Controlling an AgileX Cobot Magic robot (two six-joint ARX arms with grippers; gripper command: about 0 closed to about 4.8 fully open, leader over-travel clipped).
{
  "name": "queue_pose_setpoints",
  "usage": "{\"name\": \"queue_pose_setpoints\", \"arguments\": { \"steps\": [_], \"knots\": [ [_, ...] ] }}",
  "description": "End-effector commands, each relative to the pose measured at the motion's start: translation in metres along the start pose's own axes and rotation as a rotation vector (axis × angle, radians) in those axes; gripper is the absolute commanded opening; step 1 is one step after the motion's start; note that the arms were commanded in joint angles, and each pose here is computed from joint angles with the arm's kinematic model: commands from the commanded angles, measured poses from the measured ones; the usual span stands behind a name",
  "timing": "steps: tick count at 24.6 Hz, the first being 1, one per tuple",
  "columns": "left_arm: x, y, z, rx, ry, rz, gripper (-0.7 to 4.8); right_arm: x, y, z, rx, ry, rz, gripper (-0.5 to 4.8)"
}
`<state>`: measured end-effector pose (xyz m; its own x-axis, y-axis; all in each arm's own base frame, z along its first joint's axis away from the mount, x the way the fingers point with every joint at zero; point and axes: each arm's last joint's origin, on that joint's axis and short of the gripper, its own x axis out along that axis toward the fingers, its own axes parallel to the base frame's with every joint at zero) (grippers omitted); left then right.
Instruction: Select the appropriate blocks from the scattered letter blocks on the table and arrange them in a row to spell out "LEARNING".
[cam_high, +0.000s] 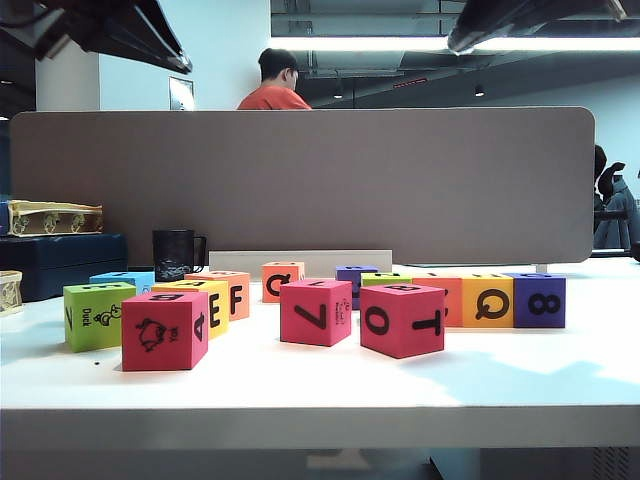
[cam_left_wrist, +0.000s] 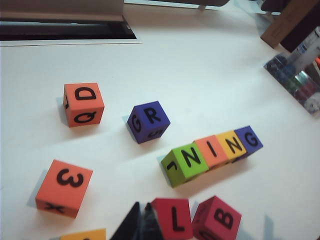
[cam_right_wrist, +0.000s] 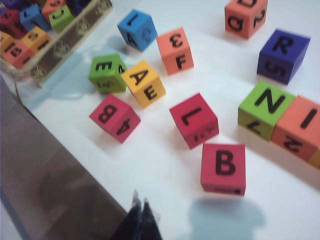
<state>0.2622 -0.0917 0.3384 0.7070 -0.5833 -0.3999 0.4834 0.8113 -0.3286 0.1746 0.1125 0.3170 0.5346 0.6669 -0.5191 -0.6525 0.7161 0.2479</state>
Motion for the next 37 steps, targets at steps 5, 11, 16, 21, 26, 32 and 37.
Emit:
{"name": "queue_pose_setpoints", "arguments": {
  "steps": [5,11,16,21,26,32,37],
  "knots": [
    [0.023,0.006,0.013,-0.027,0.007,-0.007,-0.05,-0.002,0.001,0.006,-0.019,-0.051,0.007,-0.02],
    [0.041,0.004,0.021,-0.018,0.022,-0.02,-0.06,-0.002,0.0,0.005,-0.014,-0.045,-0.047,-0.02],
    [0.059,-0.007,0.027,0.017,0.033,-0.048,-0.06,-0.002,-0.002,0.004,-0.01,-0.041,-0.102,-0.02],
    [0.1,-0.025,0.033,0.049,0.058,-0.046,-0.05,-0.002,-0.004,0.002,-0.003,-0.02,-0.137,-0.02],
    [0.128,-0.032,0.035,0.052,0.105,-0.037,-0.06,-0.002,-0.006,-0.002,0.004,0.008,-0.21,-0.02],
    [0.156,-0.033,0.04,0.055,0.201,-0.014,-0.05,-0.002,-0.007,-0.002,0.005,0.013,-0.239,-0.02],
    [0.165,-0.032,0.042,0.056,0.199,-0.014,-0.06,-0.003,-0.008,-0.002,0.005,0.011,-0.251,-0.02]
  ]
}}
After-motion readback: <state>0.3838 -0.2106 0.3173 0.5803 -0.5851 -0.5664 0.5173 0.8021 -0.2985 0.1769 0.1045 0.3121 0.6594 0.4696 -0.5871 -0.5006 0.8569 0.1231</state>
